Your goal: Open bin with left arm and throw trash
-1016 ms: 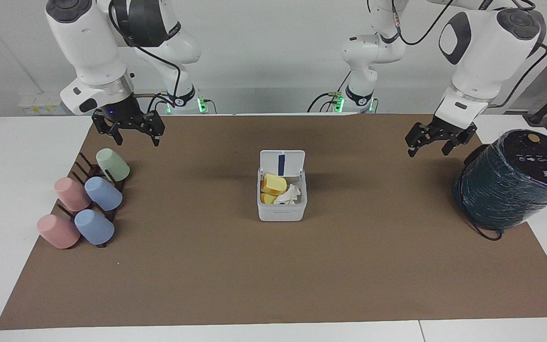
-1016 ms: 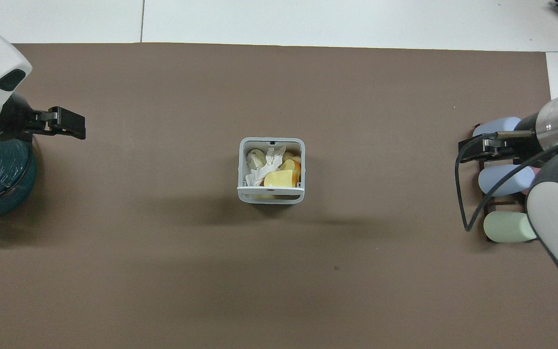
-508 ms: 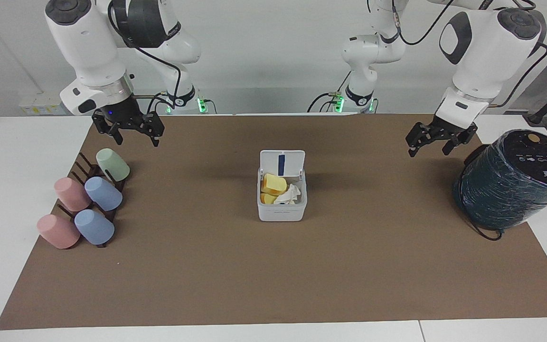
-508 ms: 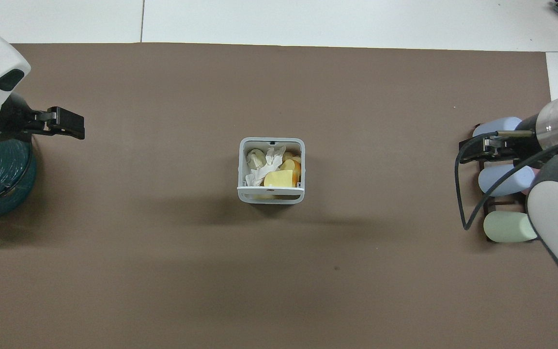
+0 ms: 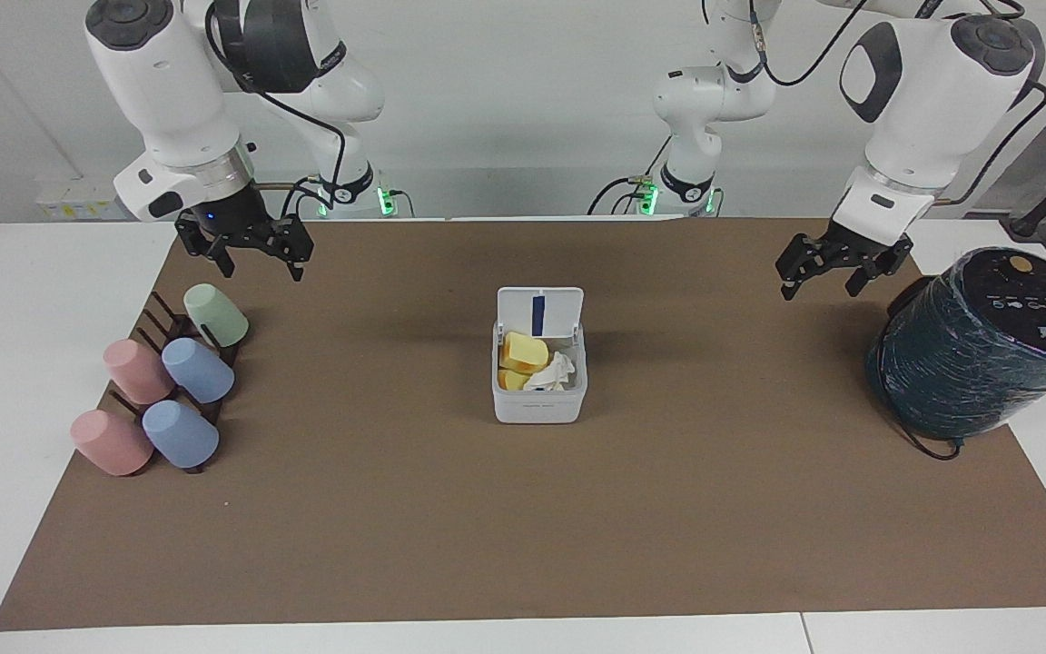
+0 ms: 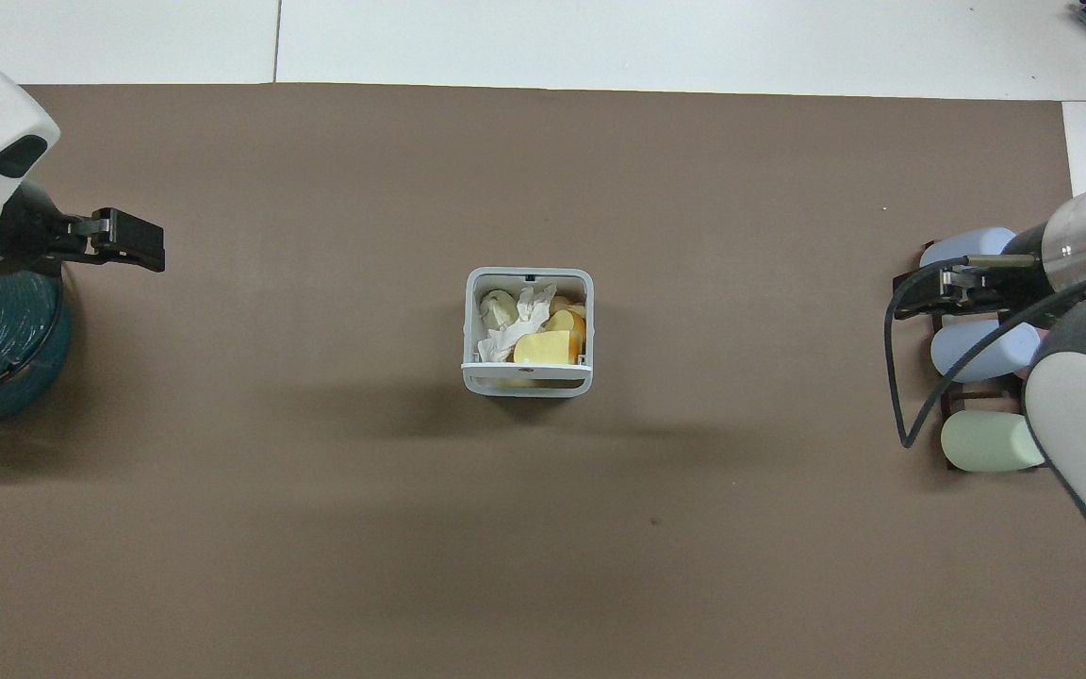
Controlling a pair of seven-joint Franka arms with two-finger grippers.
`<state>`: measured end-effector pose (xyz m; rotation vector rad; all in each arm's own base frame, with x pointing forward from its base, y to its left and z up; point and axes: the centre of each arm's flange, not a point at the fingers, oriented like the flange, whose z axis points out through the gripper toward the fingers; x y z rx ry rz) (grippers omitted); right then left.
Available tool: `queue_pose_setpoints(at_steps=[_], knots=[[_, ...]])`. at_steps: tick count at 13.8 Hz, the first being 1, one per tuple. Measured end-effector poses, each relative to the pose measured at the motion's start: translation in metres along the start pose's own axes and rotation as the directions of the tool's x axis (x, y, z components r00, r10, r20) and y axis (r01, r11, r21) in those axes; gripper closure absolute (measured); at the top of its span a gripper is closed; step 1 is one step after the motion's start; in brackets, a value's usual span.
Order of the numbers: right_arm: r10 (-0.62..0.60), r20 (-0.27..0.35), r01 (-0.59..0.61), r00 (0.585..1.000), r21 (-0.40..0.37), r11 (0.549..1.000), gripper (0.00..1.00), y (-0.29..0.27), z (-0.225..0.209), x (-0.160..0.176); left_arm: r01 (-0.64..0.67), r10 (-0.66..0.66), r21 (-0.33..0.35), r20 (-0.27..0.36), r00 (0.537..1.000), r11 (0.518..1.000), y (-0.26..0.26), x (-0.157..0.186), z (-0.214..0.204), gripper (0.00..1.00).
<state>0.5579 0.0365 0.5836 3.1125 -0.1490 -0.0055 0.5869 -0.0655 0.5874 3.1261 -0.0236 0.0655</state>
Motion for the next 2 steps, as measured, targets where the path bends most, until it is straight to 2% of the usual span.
queue_pose_setpoints(at_steps=[2], knots=[[0.014, 0.000, -0.014, 1.000, 0.000, 1.000, 0.00, 0.0078, 0.0002, 0.0012, 0.000, 0.000, 0.000, 0.000, 1.000, 1.000, 0.0000, -0.0001, 0.0000, 0.00]])
